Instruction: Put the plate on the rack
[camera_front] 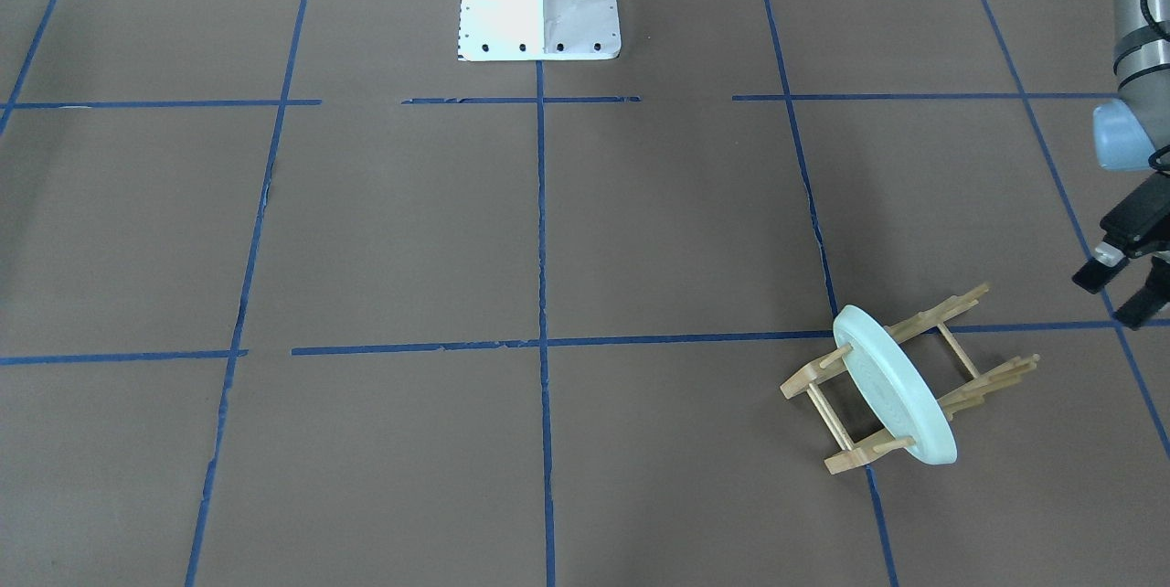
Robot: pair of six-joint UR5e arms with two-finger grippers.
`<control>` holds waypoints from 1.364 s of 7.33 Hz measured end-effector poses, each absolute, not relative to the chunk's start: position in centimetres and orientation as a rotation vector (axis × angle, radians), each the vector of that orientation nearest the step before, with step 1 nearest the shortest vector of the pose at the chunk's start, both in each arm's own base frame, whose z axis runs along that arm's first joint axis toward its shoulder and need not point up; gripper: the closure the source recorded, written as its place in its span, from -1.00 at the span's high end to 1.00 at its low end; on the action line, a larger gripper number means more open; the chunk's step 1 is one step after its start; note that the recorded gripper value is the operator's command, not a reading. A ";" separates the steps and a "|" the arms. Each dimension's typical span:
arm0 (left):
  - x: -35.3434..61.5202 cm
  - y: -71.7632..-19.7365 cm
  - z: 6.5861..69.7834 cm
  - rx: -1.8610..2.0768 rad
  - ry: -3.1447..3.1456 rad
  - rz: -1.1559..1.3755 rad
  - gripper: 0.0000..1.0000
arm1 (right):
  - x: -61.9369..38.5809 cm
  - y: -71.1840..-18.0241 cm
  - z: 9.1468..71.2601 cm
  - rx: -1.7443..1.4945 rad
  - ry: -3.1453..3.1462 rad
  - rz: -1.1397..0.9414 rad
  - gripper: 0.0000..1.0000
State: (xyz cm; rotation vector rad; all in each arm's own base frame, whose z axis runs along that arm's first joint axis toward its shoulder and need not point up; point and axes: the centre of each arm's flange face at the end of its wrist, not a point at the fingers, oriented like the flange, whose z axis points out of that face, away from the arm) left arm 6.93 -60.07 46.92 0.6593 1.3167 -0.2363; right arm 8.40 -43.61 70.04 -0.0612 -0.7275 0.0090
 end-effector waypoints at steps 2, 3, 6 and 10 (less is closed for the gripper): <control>1.3 -62.1 50.4 0.658 1.033 -0.148 1.00 | 8.4 -43.6 70.0 -0.062 -0.728 0.009 1.00; -2.4 -62.8 51.6 0.615 0.907 -0.101 1.00 | 8.4 -43.6 70.0 -0.062 -0.727 0.009 1.00; -11.4 -60.8 55.9 0.320 0.722 0.019 1.00 | 8.4 -43.6 70.0 -0.061 -0.727 0.009 1.00; -13.4 -51.7 63.8 0.127 0.793 0.117 1.00 | 8.4 -43.6 70.0 -0.061 -0.727 0.009 1.00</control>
